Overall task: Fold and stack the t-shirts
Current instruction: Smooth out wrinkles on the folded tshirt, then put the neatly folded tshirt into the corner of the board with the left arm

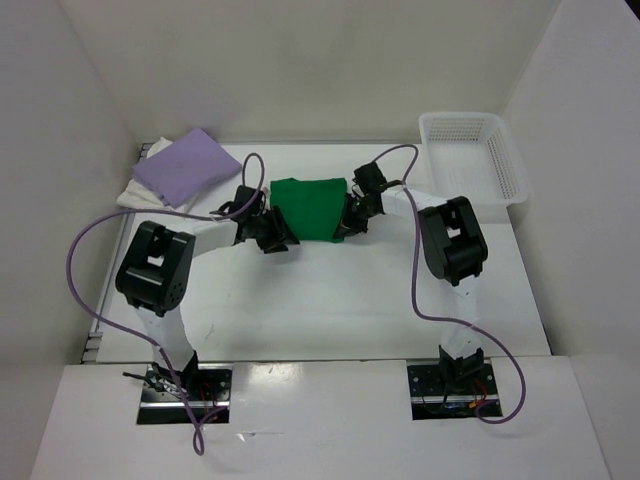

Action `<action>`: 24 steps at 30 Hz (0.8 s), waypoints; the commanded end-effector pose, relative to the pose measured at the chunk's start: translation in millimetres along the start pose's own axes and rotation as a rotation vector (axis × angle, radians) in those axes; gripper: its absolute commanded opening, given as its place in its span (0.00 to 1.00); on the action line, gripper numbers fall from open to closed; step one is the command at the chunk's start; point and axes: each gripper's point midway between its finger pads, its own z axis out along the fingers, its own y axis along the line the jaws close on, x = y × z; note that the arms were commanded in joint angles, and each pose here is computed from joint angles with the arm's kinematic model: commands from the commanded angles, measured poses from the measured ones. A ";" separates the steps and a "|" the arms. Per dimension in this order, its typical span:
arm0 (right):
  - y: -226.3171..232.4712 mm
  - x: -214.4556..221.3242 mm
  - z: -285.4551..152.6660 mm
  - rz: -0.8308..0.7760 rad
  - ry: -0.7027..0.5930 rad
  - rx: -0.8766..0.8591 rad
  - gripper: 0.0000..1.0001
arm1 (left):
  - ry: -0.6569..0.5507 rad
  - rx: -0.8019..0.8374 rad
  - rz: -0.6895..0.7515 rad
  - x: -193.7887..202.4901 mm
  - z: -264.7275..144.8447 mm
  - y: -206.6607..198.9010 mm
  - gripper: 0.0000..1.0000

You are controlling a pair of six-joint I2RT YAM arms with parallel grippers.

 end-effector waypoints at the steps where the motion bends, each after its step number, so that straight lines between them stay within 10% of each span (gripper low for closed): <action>1: 21.1 -17.7 -29.3 -0.064 -0.100 -0.043 0.04 | -0.112 0.079 0.037 -23.8 -41.4 -34.2 0.58; 3: 32.2 -15.3 -43.4 -0.075 -0.103 -0.076 0.07 | -0.162 0.092 0.045 -36.4 -60.0 -39.3 0.67; 4: 31.8 -12.6 -46.4 -0.075 -0.103 -0.077 0.12 | -0.176 0.074 0.040 -44.0 -66.2 -29.7 0.94; 5: 33.1 -8.5 -50.4 -0.077 -0.098 -0.086 0.16 | -0.186 0.050 0.033 -48.6 -68.0 -21.1 1.00; 10: 44.6 0.4 -83.7 -0.091 -0.141 -0.118 0.33 | -0.226 -0.018 0.013 -85.4 -57.0 21.0 1.00; 20: 50.1 19.8 -124.2 -0.110 -0.201 -0.150 0.37 | -0.185 0.057 0.059 -133.1 8.2 20.3 0.88; 24: 43.2 32.5 -127.0 -0.086 -0.195 -0.148 0.37 | -0.114 0.079 0.064 -122.7 44.4 22.7 0.58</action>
